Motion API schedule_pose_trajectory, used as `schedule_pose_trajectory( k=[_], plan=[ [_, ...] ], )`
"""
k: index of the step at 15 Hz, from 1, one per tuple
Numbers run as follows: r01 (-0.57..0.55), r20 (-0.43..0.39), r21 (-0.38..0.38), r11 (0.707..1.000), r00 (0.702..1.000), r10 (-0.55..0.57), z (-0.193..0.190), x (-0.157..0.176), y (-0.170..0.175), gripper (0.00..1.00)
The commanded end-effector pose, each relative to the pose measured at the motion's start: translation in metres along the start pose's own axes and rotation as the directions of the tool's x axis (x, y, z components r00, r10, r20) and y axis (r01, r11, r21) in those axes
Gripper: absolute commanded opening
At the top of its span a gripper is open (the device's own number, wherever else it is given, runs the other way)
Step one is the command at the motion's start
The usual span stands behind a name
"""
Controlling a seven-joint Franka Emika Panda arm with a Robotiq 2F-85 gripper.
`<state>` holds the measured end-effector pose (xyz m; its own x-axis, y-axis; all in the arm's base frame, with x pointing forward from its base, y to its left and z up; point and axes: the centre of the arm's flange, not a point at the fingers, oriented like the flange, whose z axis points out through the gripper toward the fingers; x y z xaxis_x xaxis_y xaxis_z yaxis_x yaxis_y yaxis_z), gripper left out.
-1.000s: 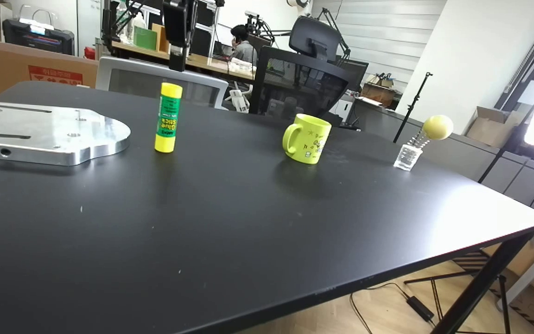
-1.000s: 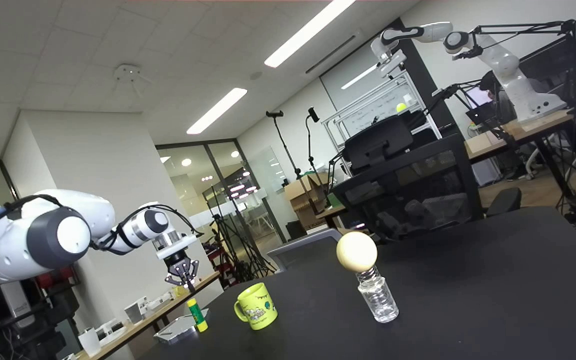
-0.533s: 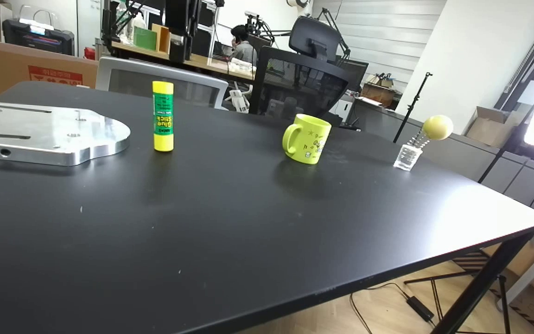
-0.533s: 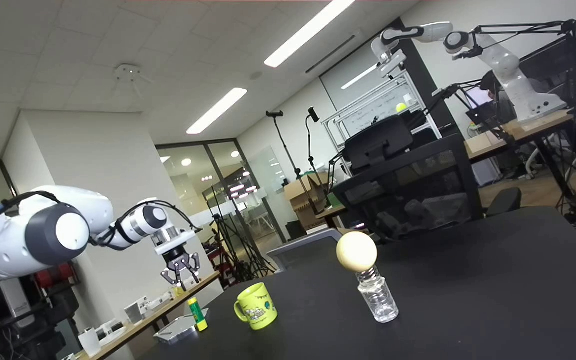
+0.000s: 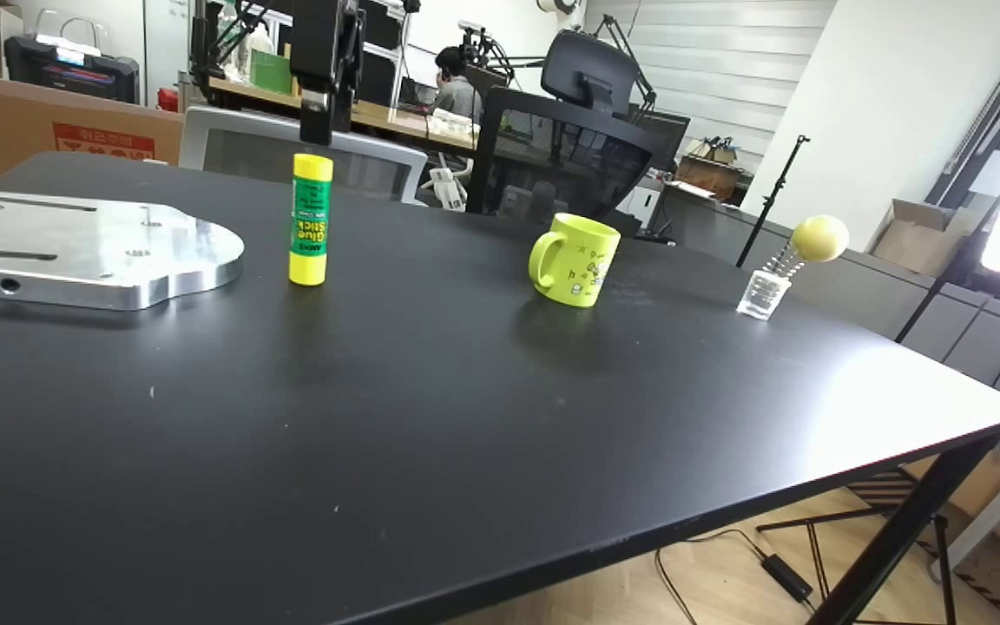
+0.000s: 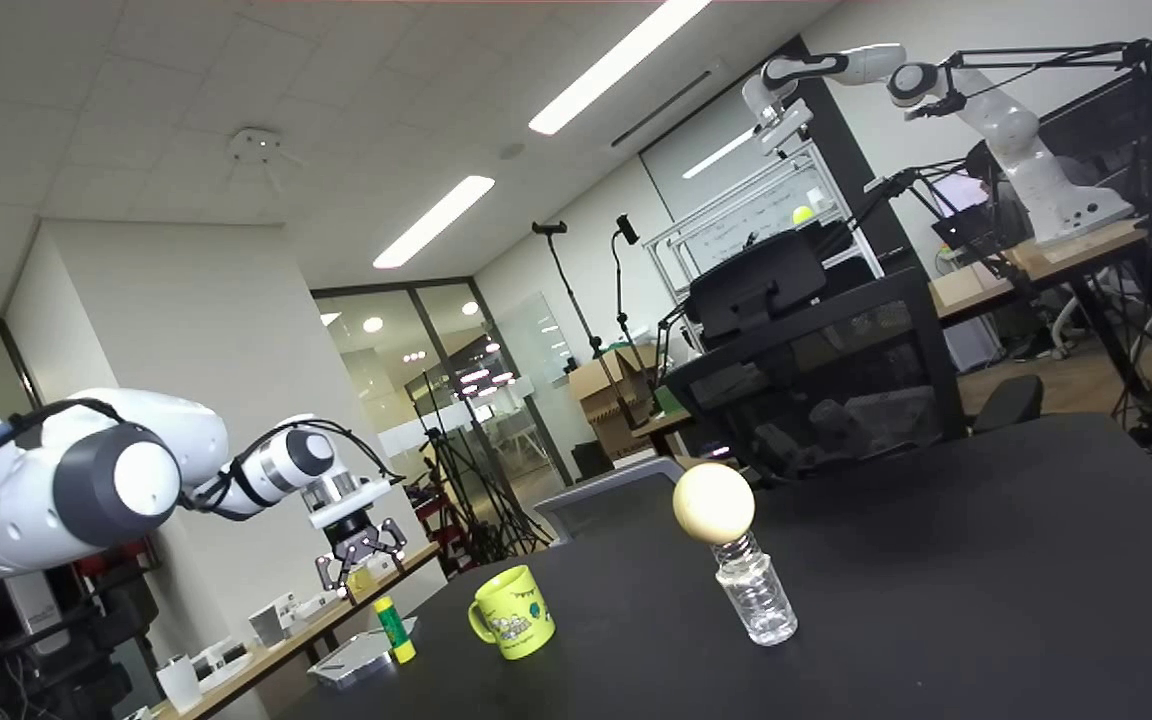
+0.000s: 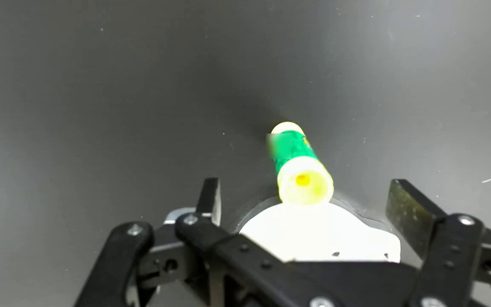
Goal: Put the glue stick in the mug cup
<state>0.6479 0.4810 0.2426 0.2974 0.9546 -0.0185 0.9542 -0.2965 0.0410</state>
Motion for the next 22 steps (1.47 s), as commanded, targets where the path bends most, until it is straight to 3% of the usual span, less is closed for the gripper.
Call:
schedule_pose_trajectory(
  k=[1,8,10,19,22],
  plan=[
    [0.012,0.000,-0.016,1.000,1.000,-0.012,0.011,0.022,0.014,1.00],
    [0.036,0.016,-0.026,0.999,0.999,-0.035,0.037,0.027,0.013,1.00],
    [0.049,0.020,-0.033,0.998,0.999,-0.048,0.042,0.028,0.011,0.75],
    [0.046,0.000,-0.023,0.999,0.999,-0.046,0.035,0.026,0.008,0.11],
    [0.036,-0.030,-0.040,0.999,0.999,-0.037,0.015,0.022,0.009,0.09]
  ],
)
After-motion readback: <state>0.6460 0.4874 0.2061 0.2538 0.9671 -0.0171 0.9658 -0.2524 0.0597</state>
